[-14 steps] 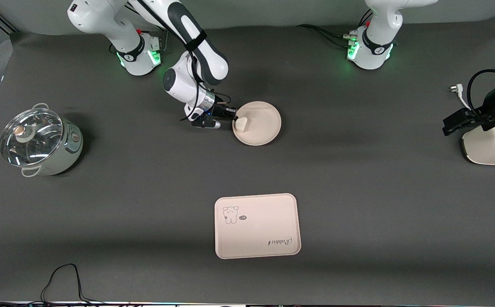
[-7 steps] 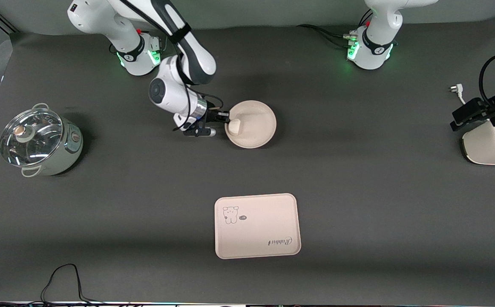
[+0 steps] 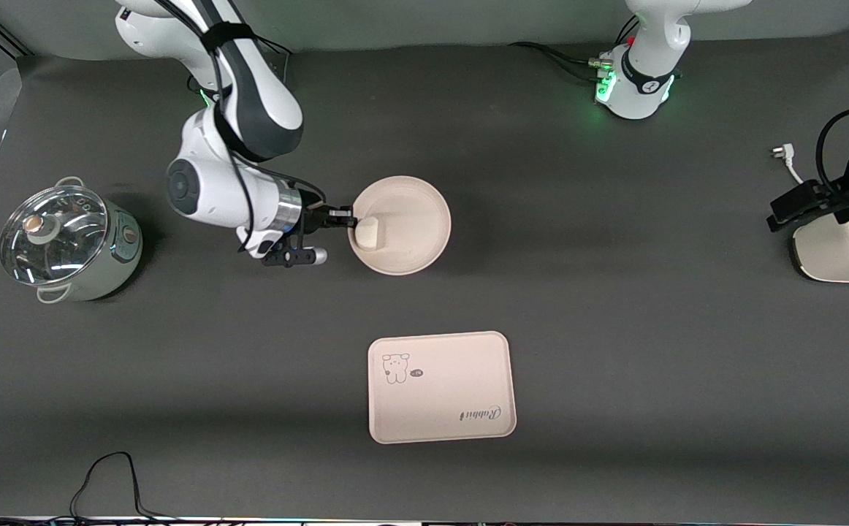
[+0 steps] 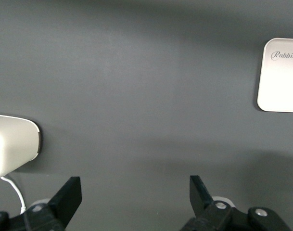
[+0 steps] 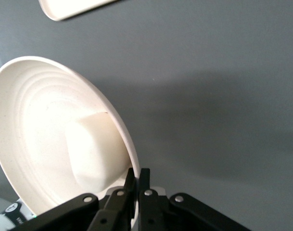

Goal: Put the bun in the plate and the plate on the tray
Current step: 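Lift the plate and carry it onto the bunny tray with the right gripper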

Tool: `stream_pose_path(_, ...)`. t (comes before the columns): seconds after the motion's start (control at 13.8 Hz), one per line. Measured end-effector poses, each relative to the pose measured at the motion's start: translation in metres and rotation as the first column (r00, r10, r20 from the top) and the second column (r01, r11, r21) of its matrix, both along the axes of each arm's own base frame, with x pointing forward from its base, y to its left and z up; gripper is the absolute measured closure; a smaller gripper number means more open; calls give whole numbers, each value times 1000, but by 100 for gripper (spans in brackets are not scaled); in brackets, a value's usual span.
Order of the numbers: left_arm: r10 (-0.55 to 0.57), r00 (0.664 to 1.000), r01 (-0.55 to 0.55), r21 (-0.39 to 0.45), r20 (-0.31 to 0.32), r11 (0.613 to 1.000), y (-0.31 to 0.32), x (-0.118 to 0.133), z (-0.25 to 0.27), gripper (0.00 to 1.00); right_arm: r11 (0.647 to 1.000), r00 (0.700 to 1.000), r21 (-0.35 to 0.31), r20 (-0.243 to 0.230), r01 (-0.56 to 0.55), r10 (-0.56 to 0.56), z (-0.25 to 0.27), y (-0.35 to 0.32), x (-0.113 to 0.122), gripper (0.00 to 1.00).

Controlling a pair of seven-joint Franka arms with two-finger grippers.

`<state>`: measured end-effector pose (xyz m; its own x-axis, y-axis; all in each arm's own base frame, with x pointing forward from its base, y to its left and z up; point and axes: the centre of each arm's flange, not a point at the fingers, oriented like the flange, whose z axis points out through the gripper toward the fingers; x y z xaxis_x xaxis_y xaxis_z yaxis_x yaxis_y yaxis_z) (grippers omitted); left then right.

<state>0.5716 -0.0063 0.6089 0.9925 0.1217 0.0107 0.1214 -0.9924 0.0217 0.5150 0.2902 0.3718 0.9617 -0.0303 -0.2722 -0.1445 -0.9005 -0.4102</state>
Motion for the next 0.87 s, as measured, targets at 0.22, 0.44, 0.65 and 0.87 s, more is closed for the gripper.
stream_pose_path(0.22,-1,1000,2,24,-16,1000,3,12,-21,0,999,999,-34,48,26,-24,20,19,39,96)
stream_pose_path(0.44,-1,1000,1,26,-17,1000,4,14,-25,0,993,992,-87,104,74,-65,4,12,92,96)
stream_pose_path(0.65,-1,1000,1,27,-18,1000,4,14,-26,0,985,984,-82,114,149,-139,-42,2,147,96)
stream_pose_path(0.87,-1,1000,1,27,-20,1000,4,13,-27,0,984,980,-42,107,171,-166,-88,13,180,96)
